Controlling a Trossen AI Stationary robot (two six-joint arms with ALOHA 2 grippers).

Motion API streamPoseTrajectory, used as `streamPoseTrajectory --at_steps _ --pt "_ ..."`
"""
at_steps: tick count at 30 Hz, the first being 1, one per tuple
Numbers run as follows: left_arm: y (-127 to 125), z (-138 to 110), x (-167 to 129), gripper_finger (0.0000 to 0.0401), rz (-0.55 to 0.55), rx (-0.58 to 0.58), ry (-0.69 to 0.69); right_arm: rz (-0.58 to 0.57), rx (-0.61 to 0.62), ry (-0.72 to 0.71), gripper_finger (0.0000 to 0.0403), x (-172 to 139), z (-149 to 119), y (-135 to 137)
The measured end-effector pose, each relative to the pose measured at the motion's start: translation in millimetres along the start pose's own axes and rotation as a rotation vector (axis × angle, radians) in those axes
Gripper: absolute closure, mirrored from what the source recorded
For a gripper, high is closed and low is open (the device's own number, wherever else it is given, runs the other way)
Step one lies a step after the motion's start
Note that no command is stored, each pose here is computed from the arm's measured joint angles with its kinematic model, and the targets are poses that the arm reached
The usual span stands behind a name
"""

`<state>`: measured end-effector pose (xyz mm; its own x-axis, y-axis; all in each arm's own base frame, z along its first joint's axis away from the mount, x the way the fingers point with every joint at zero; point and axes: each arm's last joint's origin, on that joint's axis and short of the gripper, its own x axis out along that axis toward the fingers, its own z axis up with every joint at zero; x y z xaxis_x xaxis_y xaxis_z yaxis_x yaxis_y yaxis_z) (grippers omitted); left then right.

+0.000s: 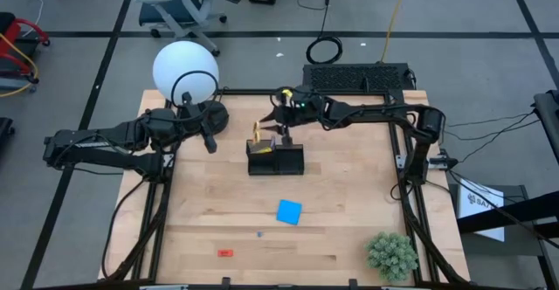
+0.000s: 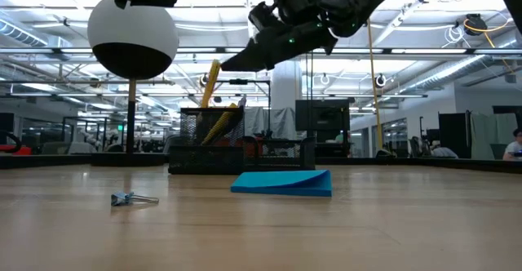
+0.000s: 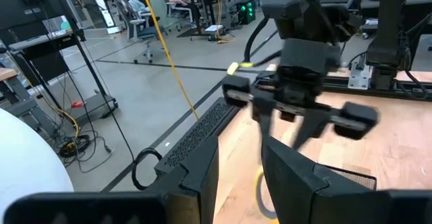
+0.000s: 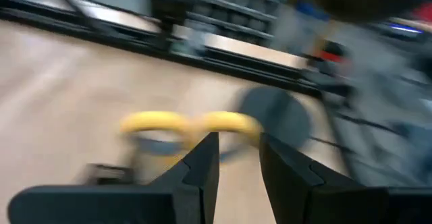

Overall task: Pick and place office supplies into organizer
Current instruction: Put the yellow scissors into the black mesh desk organizer, then put the blue sticky note into the black mesh desk organizer

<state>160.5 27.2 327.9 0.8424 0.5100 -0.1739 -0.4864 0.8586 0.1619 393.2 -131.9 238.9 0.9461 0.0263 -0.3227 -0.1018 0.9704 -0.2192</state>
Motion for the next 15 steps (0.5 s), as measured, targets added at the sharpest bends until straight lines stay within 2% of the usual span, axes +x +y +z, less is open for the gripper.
streamPoseTrajectory --at_steps 6,8,15 --pt "0.0 -0.1 0.0 0.0281 0.000 0.001 0.001 -0.342 -0.030 0.127 0.0320 -4.0 0.1 -8.5" --pt "0.0 0.0 0.0 0.0281 0.000 0.001 0.000 -0.365 -0.040 0.132 0.0327 -4.3 0.3 -9.4" --pt "0.0 0.0 0.0 0.0281 0.001 0.001 0.000 -0.312 -0.031 0.111 0.0350 -2.2 2.2 -3.9"
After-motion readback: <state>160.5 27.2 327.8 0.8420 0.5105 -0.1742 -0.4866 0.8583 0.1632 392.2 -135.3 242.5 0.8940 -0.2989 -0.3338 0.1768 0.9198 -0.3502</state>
